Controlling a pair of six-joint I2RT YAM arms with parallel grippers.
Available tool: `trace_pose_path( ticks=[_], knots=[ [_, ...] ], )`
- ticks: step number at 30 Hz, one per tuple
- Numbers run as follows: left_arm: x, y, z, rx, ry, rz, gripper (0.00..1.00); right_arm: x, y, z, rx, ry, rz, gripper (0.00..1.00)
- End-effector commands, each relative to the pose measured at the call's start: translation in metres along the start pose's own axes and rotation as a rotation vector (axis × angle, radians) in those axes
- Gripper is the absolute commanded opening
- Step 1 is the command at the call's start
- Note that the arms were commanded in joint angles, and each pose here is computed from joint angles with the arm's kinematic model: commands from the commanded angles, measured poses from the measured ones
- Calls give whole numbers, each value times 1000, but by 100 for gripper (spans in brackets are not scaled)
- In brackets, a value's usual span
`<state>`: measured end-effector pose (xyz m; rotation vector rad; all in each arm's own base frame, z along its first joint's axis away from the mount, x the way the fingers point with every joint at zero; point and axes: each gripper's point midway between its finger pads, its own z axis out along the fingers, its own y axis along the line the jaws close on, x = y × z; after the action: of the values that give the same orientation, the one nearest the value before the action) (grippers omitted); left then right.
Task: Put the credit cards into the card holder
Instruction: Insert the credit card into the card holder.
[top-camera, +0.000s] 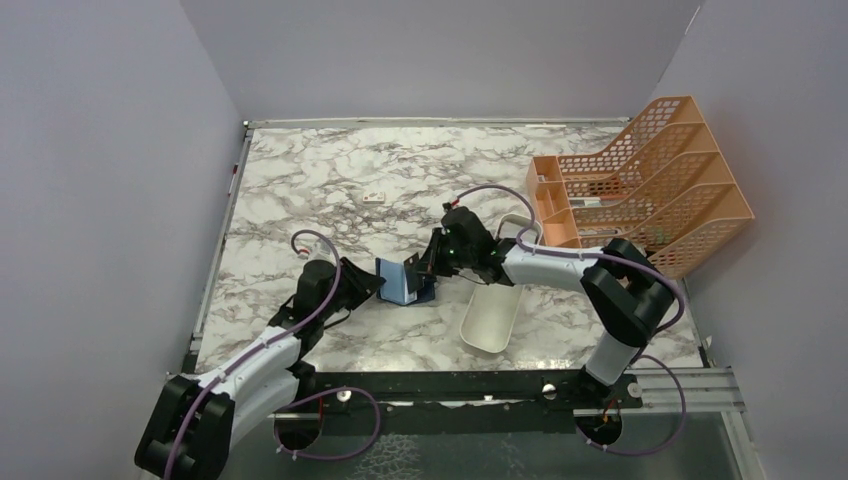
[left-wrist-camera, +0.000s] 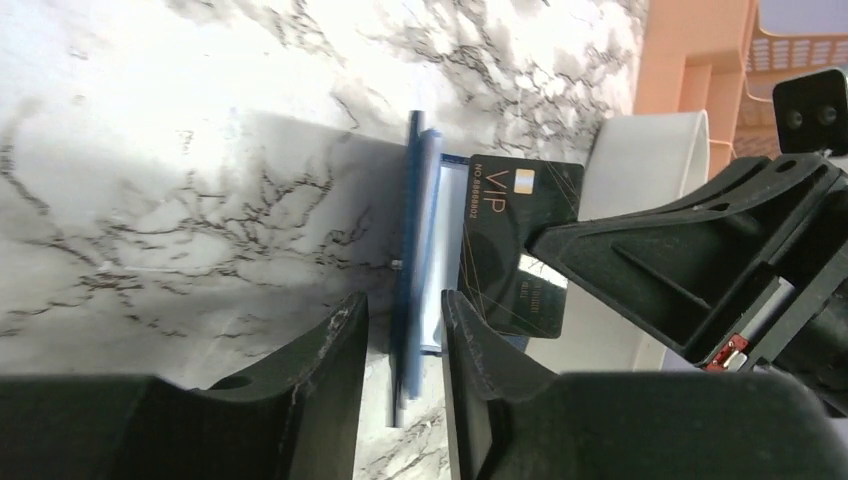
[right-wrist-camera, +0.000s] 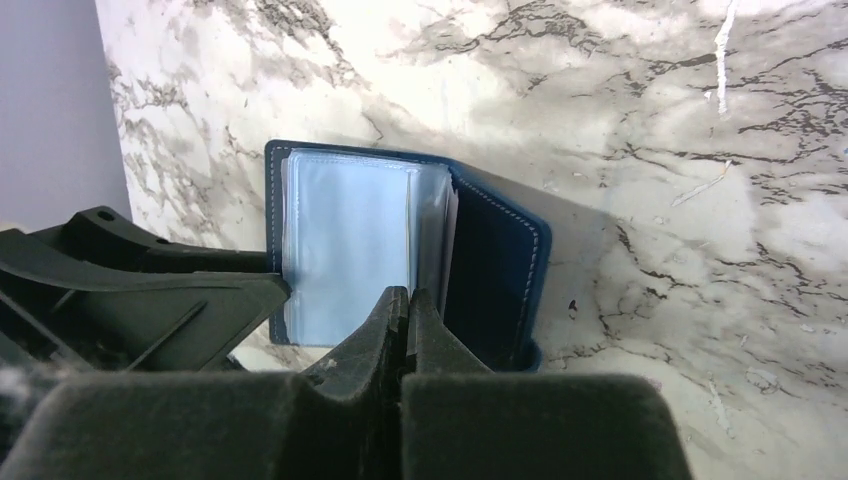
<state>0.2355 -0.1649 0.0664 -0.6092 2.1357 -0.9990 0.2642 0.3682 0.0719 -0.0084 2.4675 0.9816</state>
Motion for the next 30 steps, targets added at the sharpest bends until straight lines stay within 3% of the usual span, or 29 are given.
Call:
trace_pose_path(
  ticks=[1, 5, 14, 22, 30],
  knots=[
    [-18, 16, -5, -122, -68, 87, 38, -5, -3, 10, 23, -29, -21, 1],
    [-25, 19, -12, -163, -89, 131, 37, -4, -7, 16, 35, -28, -4, 1],
    [-19, 31, -9, -195, -53, 192, 14, -5, -4, 24, -26, -63, 21, 1],
    [-23, 36, -11, -252, -44, 229, 15, 5, -3, 32, -55, -23, 35, 1],
    [-6, 57, -3, -289, 30, 226, 3, 9, -4, 35, -88, -27, 8, 1]
  ],
)
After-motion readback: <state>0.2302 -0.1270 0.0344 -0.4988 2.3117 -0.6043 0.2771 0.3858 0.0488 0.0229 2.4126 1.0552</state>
